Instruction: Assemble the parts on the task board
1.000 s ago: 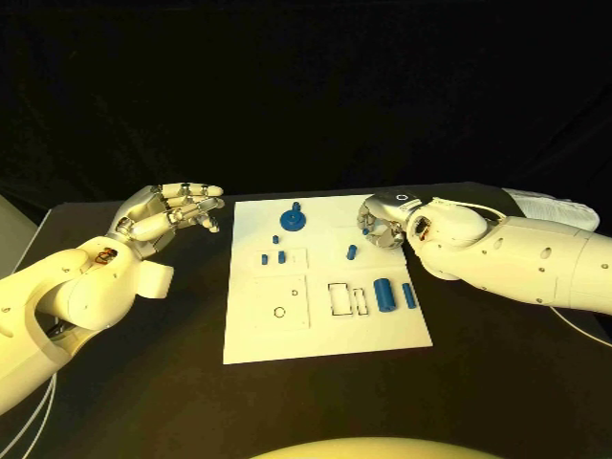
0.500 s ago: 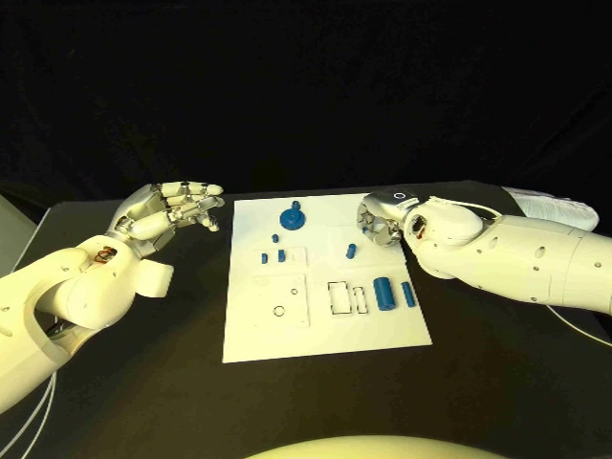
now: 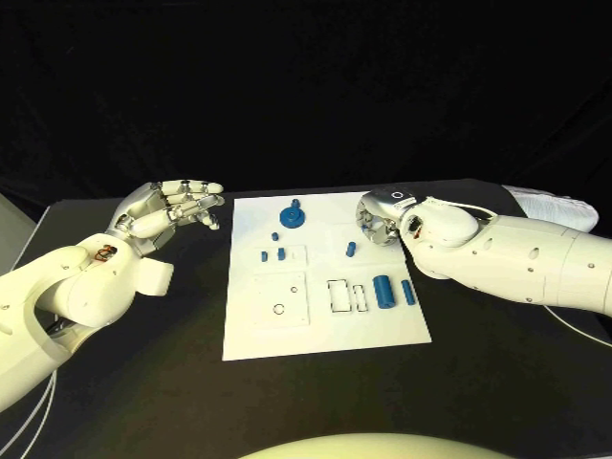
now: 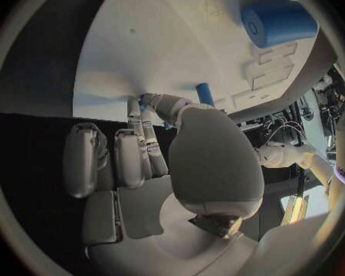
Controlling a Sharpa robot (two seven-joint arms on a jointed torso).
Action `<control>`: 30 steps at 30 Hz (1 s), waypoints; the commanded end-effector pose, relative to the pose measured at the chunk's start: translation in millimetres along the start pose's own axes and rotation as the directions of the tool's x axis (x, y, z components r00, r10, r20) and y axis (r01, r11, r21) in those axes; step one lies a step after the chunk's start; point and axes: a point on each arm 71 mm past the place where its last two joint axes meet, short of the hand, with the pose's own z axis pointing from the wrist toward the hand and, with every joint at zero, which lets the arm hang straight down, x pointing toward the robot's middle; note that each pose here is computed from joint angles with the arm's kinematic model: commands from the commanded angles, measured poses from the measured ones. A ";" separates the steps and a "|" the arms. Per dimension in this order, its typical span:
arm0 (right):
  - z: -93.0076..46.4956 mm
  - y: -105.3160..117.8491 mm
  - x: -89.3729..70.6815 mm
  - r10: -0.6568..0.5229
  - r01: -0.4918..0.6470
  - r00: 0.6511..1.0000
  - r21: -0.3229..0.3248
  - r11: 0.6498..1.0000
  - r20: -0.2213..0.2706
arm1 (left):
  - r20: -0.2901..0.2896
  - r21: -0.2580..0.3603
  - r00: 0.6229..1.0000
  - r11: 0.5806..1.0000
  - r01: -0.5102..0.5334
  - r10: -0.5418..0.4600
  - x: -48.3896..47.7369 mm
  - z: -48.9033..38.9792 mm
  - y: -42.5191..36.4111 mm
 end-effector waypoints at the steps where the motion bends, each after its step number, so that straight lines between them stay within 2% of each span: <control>1: -1.2 3.8 8.5 -0.017 0.017 0.999 -0.001 1.000 -0.034 | -0.009 0.001 1.000 1.000 0.000 0.000 2.1 0.1 0.2; 16: -2.0 5.4 11.6 -0.020 0.020 0.999 0.000 1.000 -0.042 | -0.011 -0.005 1.000 1.000 0.000 0.000 2.1 -0.2 0.9; 20: -2.1 5.8 10.3 -0.021 0.021 1.000 0.002 1.000 -0.017 | -0.011 -0.006 1.000 1.000 0.000 0.000 2.2 -0.2 1.0; 30: -3.9 6.7 3.7 0.007 -0.009 0.996 0.025 1.000 0.092 | -0.010 -0.008 1.000 1.000 0.000 0.000 2.0 -0.2 1.8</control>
